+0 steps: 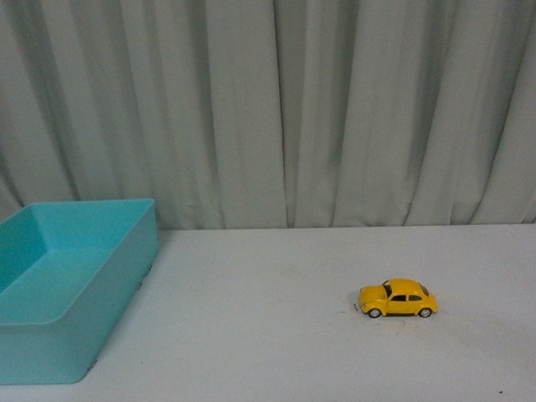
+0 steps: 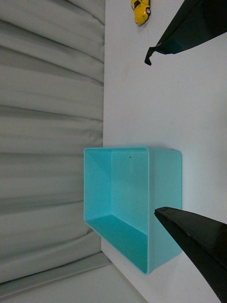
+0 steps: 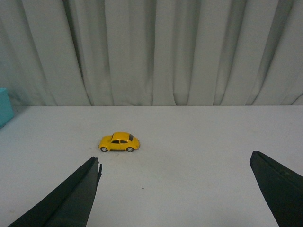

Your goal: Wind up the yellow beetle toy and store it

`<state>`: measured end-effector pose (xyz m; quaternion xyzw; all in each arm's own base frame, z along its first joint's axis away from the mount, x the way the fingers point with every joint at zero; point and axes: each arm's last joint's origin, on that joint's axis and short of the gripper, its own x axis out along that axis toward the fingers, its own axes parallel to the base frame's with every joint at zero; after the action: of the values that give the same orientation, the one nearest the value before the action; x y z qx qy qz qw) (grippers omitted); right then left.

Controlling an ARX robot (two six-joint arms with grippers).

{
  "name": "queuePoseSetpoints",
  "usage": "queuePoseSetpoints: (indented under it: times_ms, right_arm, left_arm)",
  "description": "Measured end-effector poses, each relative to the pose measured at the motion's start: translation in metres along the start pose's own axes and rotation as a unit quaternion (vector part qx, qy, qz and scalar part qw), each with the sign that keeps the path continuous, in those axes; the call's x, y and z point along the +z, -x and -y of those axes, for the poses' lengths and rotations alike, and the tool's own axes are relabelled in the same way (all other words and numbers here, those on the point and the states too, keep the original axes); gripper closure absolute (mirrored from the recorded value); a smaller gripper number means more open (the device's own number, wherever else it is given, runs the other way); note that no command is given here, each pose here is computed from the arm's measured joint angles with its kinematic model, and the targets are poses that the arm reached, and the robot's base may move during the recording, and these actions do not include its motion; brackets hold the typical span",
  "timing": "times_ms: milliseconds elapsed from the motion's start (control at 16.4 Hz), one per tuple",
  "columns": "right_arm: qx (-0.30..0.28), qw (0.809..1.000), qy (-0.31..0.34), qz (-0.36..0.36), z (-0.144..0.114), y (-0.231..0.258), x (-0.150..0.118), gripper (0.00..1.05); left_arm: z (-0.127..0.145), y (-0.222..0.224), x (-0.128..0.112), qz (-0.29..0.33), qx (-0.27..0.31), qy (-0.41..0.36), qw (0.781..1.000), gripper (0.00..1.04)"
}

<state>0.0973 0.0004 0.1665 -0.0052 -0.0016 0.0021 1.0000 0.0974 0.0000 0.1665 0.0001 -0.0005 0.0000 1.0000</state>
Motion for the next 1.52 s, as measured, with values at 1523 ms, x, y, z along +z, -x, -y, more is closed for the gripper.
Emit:
queuePoseSetpoints:
  times_ms: [1523]
  right_arm:
    - [0.0,1.0,0.0,0.0,0.0,0.0,0.0,0.07]
  left_arm:
    - [0.0,0.0,0.0,0.0,0.0,0.0,1.0,0.07]
